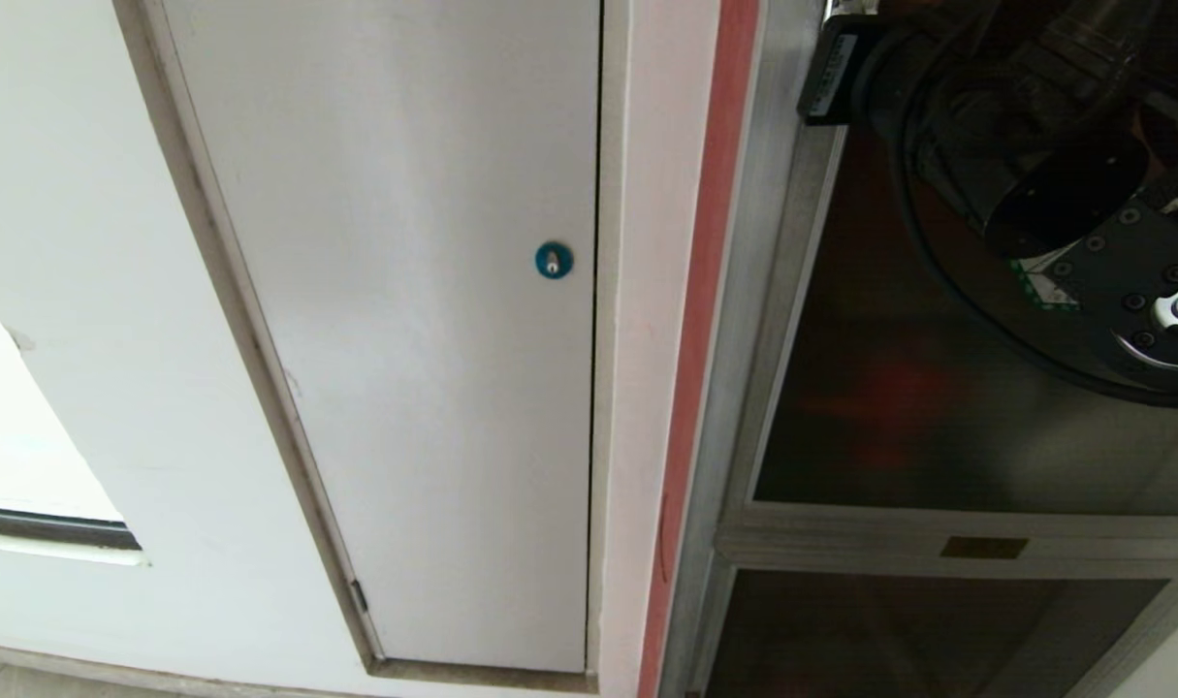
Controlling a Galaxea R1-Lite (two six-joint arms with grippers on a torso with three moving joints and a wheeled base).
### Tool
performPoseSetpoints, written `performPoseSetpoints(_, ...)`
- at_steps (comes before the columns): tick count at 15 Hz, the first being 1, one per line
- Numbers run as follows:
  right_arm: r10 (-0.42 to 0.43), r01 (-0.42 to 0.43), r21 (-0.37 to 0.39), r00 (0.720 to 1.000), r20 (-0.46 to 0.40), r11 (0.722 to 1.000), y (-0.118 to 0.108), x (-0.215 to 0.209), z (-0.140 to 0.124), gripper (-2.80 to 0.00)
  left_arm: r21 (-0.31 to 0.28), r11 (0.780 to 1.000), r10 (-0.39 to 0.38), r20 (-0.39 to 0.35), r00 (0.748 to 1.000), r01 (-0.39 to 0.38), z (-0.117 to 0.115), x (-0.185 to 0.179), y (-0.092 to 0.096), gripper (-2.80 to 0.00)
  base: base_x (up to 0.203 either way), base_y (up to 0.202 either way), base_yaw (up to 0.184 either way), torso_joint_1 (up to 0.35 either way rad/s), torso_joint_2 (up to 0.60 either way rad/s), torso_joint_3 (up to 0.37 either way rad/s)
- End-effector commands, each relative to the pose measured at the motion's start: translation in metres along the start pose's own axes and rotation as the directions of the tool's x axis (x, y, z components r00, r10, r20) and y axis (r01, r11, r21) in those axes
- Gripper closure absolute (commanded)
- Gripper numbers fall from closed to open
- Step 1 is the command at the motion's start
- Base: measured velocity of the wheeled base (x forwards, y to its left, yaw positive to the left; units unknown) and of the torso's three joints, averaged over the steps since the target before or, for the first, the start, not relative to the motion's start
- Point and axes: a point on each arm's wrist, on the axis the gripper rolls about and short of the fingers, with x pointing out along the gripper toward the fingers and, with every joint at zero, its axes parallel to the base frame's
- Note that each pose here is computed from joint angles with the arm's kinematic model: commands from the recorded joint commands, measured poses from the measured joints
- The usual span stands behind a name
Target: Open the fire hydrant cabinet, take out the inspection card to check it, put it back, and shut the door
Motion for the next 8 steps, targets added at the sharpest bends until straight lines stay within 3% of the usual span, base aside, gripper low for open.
performPoseSetpoints(1, -0.009, 0.009, 0.017, 1.000, 0.030, 1.000, -0.005, -0.006, 0.013, 0.00, 0.000, 1.000, 0.000, 0.000, 1.000, 0.000, 0.000, 0.000, 0.000, 0.00, 0.000, 0.000, 0.000, 0.000, 0.00, 0.000)
performPoseSetpoints(8, 0.033, -0.033, 0.028, 0.999, 0.013, 0.999, -0.017, -0.041, 0.034, 0.00, 0.000, 1.000, 0.000, 0.000, 1.000, 0.000, 0.000, 0.000, 0.000, 0.00, 0.000, 0.000, 0.000, 0.000, 0.00, 0.000)
